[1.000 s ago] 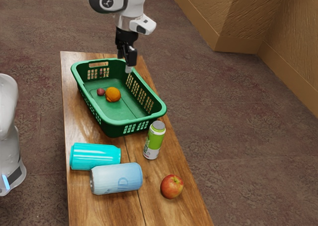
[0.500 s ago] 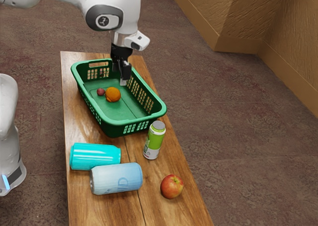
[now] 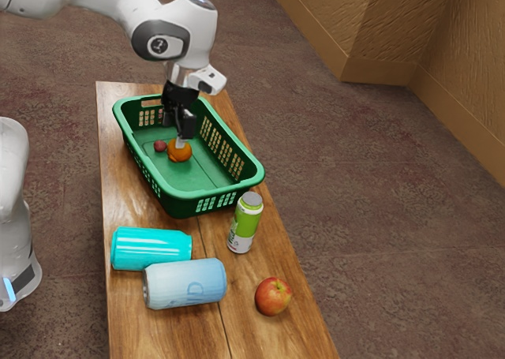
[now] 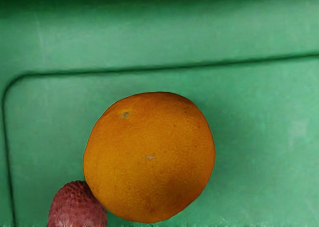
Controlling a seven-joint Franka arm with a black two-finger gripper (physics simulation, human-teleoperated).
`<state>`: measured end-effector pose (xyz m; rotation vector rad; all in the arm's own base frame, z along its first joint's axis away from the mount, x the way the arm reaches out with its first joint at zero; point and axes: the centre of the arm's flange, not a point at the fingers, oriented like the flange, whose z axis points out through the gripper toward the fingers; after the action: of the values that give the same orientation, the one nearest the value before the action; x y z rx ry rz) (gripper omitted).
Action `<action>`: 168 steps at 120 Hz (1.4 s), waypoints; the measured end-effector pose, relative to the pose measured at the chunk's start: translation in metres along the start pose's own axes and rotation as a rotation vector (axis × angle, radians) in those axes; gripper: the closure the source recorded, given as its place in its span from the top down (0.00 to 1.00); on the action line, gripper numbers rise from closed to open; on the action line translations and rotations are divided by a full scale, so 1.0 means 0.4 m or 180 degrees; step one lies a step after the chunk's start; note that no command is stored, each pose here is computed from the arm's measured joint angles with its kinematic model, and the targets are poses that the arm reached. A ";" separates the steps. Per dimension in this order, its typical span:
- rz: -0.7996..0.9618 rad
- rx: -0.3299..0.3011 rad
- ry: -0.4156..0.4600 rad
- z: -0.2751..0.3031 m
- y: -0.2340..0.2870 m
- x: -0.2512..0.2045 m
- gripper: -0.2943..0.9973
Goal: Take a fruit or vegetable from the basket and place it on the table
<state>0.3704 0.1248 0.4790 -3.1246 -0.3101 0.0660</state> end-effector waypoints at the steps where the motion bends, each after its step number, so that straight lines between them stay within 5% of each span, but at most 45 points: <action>1: 0.0000 -0.0001 -0.0003 0.001 0.000 0.000 0.77; 112: -0.0063 -0.0034 -0.0021 0.116 0.015 0.007 0.77; 168: -0.0114 -0.0032 0.0207 0.110 0.005 0.029 0.77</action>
<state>0.3803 0.1247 0.4344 -3.1218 -0.3664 -0.0372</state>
